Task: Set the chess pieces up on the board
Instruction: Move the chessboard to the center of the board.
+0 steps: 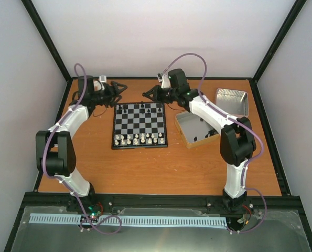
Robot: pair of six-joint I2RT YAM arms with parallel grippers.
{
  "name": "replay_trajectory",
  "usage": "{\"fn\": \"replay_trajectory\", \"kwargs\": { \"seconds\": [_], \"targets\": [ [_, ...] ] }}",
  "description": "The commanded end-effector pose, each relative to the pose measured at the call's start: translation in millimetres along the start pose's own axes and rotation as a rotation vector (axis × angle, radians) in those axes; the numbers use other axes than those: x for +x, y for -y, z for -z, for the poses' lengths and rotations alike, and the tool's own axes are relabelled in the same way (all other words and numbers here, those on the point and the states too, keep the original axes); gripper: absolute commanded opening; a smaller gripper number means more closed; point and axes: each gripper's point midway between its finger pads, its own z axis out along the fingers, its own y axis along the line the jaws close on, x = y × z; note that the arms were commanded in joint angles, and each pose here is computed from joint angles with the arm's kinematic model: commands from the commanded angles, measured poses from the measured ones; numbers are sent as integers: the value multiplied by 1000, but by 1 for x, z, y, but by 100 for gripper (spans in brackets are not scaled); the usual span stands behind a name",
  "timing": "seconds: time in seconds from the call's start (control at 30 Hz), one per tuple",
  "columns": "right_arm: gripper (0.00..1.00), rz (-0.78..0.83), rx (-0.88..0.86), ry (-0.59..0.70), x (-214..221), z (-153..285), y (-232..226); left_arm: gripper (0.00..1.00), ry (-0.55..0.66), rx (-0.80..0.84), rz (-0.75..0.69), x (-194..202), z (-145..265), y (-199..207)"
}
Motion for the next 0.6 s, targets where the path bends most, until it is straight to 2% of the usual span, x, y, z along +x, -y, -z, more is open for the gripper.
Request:
{"fn": "replay_trajectory", "kwargs": {
  "seconds": [0.0, 0.07, 0.17, 0.27, 0.43, 0.57],
  "targets": [
    [3, 85, 264, -54, 10, 5, 50, 82, 87, -314, -209, -33, 34, -57],
    [3, 104, 336, -69, 12, 8, 63, 85, 106, -407, -273, -51, 37, -74],
    [3, 130, 406, -76, 12, 13, 74, 83, 120, -548, -325, -80, 32, -101],
    [3, 139, 426, -83, 13, 16, 76, 71, 120, -595, -331, -103, 19, -119],
    [3, 145, 433, -87, 13, 17, 77, 46, 89, -574, -309, -126, -14, -139],
    [3, 155, 446, -79, 8, 17, 76, 37, 70, -568, -330, -136, -30, -151]
  ]
}}
